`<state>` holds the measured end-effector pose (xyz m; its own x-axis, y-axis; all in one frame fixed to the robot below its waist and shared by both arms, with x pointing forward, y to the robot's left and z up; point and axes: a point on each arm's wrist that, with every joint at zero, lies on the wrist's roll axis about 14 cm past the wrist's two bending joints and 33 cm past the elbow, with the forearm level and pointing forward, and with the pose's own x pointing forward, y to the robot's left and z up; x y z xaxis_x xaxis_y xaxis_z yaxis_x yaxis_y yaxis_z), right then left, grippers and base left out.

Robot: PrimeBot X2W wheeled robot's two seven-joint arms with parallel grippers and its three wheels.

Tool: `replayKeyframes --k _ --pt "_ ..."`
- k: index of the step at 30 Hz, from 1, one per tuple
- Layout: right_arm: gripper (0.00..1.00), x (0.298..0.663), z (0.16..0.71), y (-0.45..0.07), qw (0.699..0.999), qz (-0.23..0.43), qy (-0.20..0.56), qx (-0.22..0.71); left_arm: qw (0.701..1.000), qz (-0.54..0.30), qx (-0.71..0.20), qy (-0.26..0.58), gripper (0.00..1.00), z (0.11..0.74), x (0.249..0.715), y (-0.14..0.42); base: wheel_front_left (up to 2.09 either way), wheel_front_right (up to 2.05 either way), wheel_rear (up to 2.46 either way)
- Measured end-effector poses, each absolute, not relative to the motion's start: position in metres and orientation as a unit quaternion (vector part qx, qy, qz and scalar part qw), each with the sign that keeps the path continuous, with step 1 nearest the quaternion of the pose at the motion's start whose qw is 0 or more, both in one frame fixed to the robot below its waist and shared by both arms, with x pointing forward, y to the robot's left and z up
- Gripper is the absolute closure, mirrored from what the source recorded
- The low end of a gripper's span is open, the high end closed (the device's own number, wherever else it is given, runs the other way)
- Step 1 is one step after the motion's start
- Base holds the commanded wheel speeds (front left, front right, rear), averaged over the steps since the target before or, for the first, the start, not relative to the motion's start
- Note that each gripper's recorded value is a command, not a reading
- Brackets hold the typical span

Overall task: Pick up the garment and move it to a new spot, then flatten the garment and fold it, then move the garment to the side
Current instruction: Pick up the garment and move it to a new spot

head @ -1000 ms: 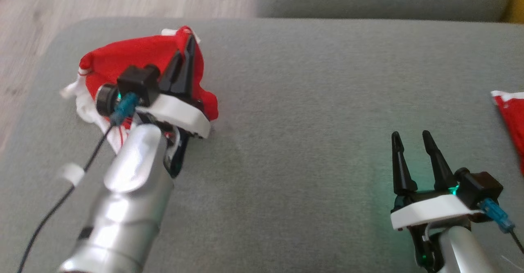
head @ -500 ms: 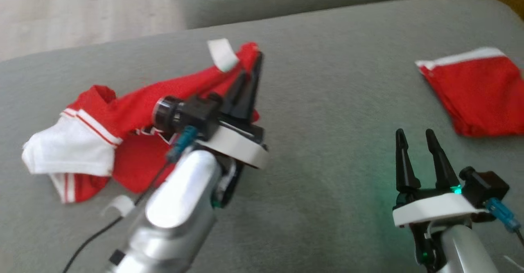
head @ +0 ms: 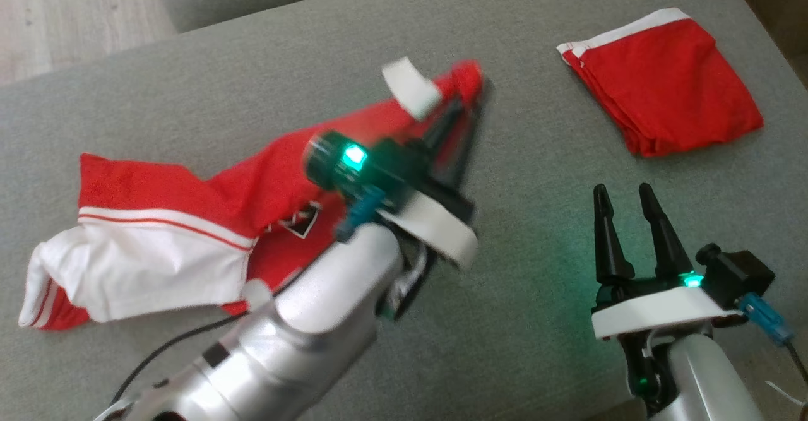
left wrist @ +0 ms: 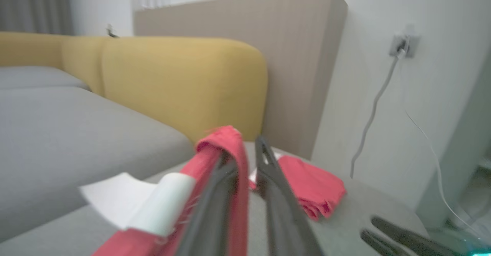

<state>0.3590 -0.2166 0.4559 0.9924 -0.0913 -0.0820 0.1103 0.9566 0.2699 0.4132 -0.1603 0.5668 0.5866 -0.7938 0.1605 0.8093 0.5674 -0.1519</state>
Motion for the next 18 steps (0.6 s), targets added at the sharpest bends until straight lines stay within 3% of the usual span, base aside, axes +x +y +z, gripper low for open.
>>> replayKeyframes --k 4,18 --pt "0.0 0.359 0.455 -0.219 0.988 -0.055 0.036 0.138 0.871 -0.487 -0.07 0.016 0.0 0.53 0.391 -0.171 0.0 0.0 0.0" --pt "0.0 0.386 0.472 -0.181 0.99 0.01 0.011 0.141 0.876 -0.473 0.001 0.095 0.0 0.492 0.366 -0.127 0.0 0.0 0.0"
